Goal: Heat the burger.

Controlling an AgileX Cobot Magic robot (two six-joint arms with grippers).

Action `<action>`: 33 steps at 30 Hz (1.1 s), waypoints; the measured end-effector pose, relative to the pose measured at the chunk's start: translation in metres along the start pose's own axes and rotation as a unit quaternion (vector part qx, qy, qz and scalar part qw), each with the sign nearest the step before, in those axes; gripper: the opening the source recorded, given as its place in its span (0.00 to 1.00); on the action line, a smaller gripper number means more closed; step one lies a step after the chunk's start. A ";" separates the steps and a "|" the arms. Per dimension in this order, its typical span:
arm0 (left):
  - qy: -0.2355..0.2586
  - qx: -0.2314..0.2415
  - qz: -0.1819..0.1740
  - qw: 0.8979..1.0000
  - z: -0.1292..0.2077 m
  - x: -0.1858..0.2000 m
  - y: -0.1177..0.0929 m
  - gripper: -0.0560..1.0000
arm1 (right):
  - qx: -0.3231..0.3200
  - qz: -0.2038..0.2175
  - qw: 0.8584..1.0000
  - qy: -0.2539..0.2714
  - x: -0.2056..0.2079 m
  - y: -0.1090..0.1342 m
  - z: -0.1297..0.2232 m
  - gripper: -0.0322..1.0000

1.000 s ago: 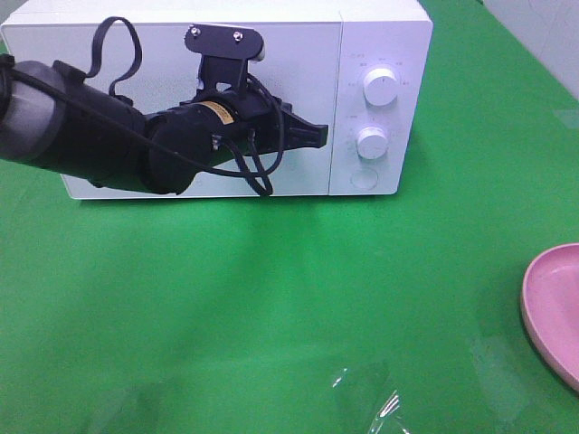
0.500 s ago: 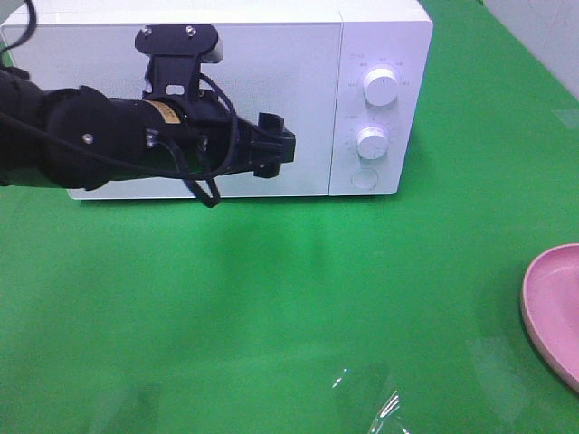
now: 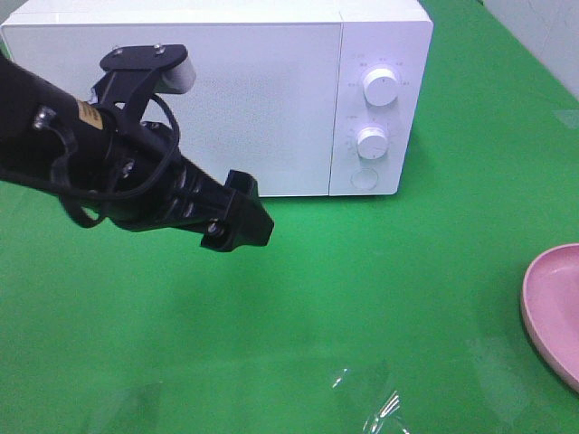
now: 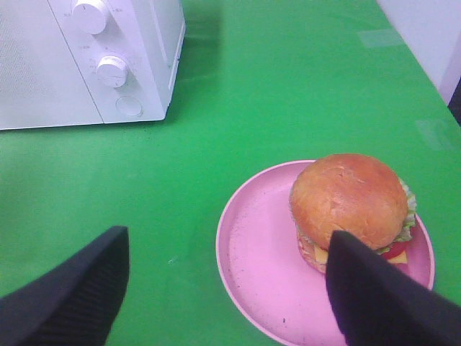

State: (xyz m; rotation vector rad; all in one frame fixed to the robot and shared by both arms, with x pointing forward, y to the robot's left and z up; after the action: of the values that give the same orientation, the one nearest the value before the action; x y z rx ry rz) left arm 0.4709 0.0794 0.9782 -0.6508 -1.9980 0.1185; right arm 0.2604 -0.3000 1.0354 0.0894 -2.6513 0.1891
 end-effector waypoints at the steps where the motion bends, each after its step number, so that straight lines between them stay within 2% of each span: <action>1: 0.026 -0.012 -0.004 1.000 0.007 0.009 0.000 0.98 | 0.000 0.000 1.000 0.000 0.000 0.000 0.000 0.74; 5: 0.059 -0.014 -0.015 0.998 0.015 0.020 0.003 0.98 | 0.000 0.000 1.000 0.000 0.000 0.000 0.000 0.74; 7: 0.079 0.002 -0.028 0.996 0.018 0.028 0.010 0.98 | 0.000 0.000 1.000 0.000 0.000 0.000 0.000 0.74; 8: 0.091 0.023 -0.047 0.994 0.019 0.035 0.021 0.98 | 0.000 0.000 1.000 0.000 0.000 0.000 0.000 0.74; 9: 0.091 0.023 -0.047 0.994 0.019 0.035 0.021 0.98 | 0.000 0.000 1.000 0.000 0.000 0.000 0.000 0.74; 11: 0.107 0.056 -0.080 0.989 0.019 0.047 0.043 0.98 | 0.000 0.000 1.000 0.000 0.000 0.000 0.000 0.74; 12: 0.107 0.056 -0.080 0.989 0.019 0.047 0.043 0.98 | 0.000 0.000 1.000 0.000 0.000 0.000 0.000 0.74; 13: 0.120 0.074 -0.096 0.985 0.020 0.056 0.056 0.98 | 0.000 0.000 1.000 0.000 0.000 0.000 0.000 0.74; 14: 0.120 0.074 -0.096 0.985 0.020 0.056 0.056 0.98 | 0.000 0.000 1.000 0.000 0.000 0.000 0.000 0.74; 15: 0.125 0.092 -0.112 0.982 0.020 0.066 0.068 0.98 | 0.000 0.000 1.000 0.000 0.000 0.000 0.000 0.74; 18: 0.118 0.130 -0.142 0.974 0.021 0.091 0.093 0.98 | 0.000 0.000 1.000 0.000 0.000 0.000 0.000 0.74; 23: 0.102 0.154 -0.170 0.968 0.023 0.113 0.110 0.98 | 0.000 0.000 1.000 0.000 0.000 0.000 0.000 0.74; 25: 0.078 0.180 -0.201 0.960 0.028 0.142 0.125 0.98 | 0.000 0.000 1.000 0.000 0.000 0.000 0.000 0.74; 28: 0.073 0.187 -0.205 0.958 0.030 0.147 0.127 0.98 | 0.000 0.000 1.000 0.000 0.000 0.000 0.000 0.74; 29: 0.063 0.197 -0.211 0.955 0.035 0.159 0.128 0.98 | 0.000 0.000 1.000 0.000 0.000 0.000 0.000 0.74; 33: 0.041 0.196 -0.215 0.956 0.040 0.176 0.124 0.98 | 0.000 0.000 1.000 0.000 0.000 0.000 0.000 0.74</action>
State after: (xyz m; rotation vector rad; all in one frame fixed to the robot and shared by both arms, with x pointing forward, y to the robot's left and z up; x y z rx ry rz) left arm 0.4218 0.2785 1.0542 0.0375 -1.9149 0.2141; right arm 0.2604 -0.3000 1.0354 0.0894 -2.6513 0.1891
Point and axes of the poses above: a point on each arm's last joint axis where the gripper is mounted, x pointing back along that axis away from the gripper, y along the wrist's bending axis when the last joint is at zero, z = x × y, the point moved 3 cm from there along -x, pointing out along that axis toward the gripper, and after that the axes turned 14 degrees about x, right-handed, at the moved point
